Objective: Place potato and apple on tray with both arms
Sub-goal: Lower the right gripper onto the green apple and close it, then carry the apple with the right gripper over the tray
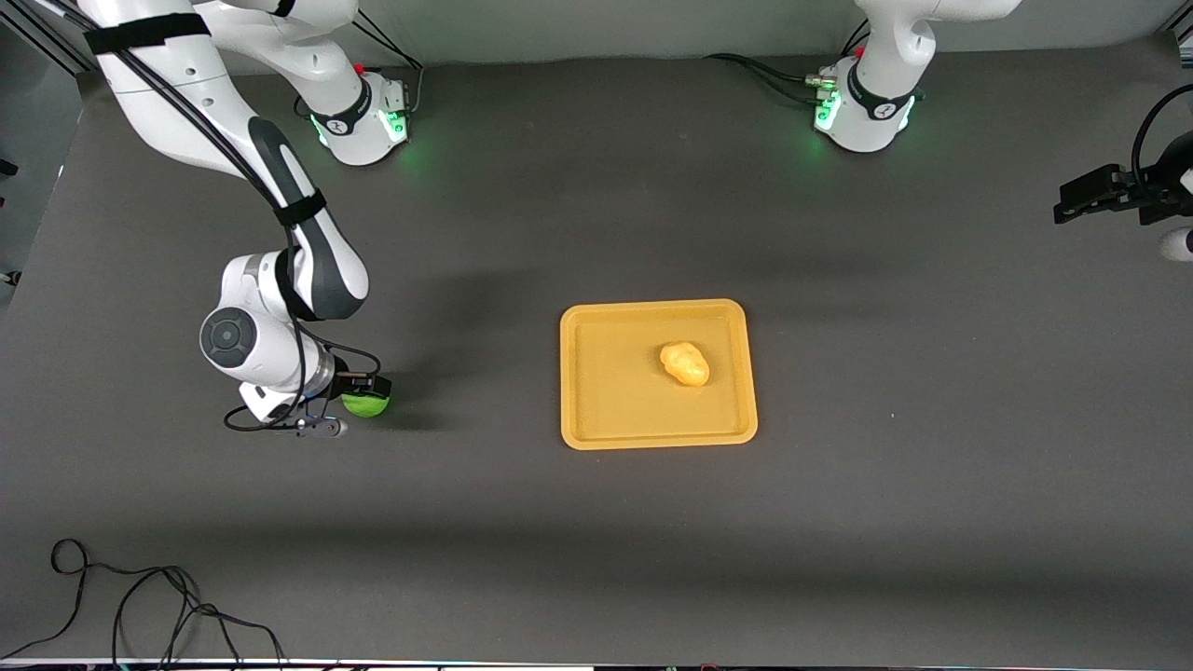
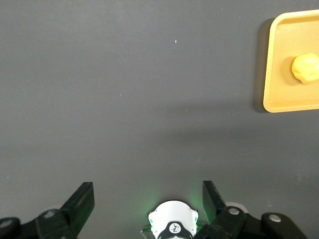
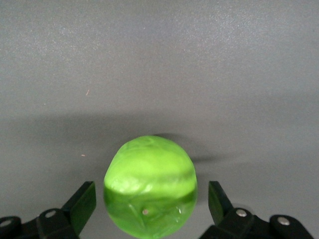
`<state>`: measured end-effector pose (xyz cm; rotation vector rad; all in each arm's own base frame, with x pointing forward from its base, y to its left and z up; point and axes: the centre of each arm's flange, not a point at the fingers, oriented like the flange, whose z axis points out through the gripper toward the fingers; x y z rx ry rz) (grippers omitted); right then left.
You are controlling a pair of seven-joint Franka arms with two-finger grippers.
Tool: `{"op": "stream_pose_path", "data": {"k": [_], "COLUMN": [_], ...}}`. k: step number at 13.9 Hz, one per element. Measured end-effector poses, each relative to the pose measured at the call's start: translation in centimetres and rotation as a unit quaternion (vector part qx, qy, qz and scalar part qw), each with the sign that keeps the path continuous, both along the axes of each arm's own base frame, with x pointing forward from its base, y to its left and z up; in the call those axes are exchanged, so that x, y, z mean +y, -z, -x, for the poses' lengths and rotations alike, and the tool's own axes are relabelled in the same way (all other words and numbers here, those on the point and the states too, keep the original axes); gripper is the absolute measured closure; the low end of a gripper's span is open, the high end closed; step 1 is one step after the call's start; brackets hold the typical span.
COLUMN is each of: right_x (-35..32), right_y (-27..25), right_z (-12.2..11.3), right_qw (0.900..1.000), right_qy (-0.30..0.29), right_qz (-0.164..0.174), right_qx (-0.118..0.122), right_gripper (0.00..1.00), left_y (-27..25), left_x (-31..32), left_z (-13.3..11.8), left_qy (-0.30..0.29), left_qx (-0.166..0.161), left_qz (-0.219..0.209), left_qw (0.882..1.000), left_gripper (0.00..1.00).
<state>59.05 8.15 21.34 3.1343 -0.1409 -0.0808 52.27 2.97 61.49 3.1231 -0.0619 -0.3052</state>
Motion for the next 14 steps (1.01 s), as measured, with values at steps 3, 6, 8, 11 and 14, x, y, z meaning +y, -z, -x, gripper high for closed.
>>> {"op": "stream_pose_path", "data": {"k": [3, 6, 8, 11, 14], "right_x": [0.0, -0.1, -0.1, -0.1, 0.3], "right_y": [0.2, 1.2, 1.7, 1.2, -2.3], "right_z": [-0.1, 0.2, 0.3, 0.1, -1.1], "right_qw": [1.0, 1.0, 1.0, 1.0, 1.0], "right_qy": [0.0, 0.001, 0.002, 0.004, 0.002], "right_qz": [0.0, 0.002, 0.003, 0.002, -0.003], "right_qx": [-0.005, 0.003, 0.007, 0.003, -0.003], "right_gripper": [0.0, 0.02, 0.17, 0.21, 0.21], "left_y": [0.0, 0.0, 0.0, 0.0, 0.0], "left_x": [0.0, 0.0, 0.0, 0.0, 0.0], "left_z": [0.0, 0.0, 0.0, 0.0, 0.0], "left_qy": [0.0, 0.0, 0.0, 0.0, 0.0], "left_qx": [0.0, 0.0, 0.0, 0.0, 0.0], "left_qz": [0.0, 0.0, 0.0, 0.0, 0.0], "left_qw": [1.0, 1.0, 1.0, 1.0, 1.0], "left_gripper": [0.03, 0.03, 0.03, 0.03, 0.03]}}
